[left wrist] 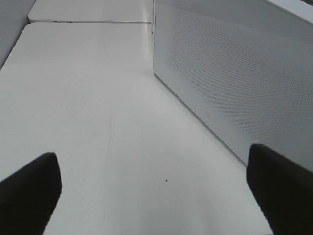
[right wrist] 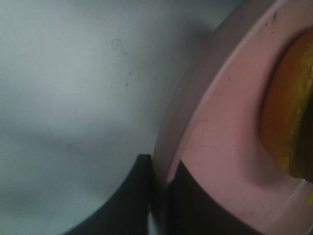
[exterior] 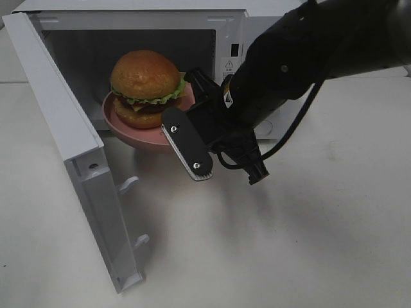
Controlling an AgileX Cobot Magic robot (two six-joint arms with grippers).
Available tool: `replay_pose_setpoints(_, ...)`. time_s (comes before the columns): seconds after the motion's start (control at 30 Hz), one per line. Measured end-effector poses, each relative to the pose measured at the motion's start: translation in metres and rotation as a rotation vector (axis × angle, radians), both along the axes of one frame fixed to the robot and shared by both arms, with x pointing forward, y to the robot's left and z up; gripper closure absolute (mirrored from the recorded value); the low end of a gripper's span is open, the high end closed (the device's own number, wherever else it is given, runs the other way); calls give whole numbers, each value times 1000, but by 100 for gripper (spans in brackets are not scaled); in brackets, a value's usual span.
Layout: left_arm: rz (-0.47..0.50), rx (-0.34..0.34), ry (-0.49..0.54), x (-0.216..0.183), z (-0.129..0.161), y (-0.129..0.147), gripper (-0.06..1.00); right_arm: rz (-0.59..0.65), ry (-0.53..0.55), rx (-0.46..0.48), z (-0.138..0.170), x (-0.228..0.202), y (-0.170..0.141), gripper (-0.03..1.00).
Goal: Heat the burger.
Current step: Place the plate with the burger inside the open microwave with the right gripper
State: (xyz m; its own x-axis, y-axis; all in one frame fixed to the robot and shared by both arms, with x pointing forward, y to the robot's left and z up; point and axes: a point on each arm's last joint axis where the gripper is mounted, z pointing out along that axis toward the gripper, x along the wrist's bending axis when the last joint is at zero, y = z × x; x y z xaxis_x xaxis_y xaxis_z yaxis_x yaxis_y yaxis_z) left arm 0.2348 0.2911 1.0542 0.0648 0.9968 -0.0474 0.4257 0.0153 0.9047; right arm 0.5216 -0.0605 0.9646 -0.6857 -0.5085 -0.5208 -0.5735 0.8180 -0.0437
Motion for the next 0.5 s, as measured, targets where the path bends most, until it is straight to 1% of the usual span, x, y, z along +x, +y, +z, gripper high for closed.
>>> replay_pose_setpoints(0.3,0,0,0,0,0,0,-3,-41,9,13,1,16,13,90)
replay_pose_setpoints(0.5,0,0,0,0,0,0,-3,-45,12,9,-2,24,20,90)
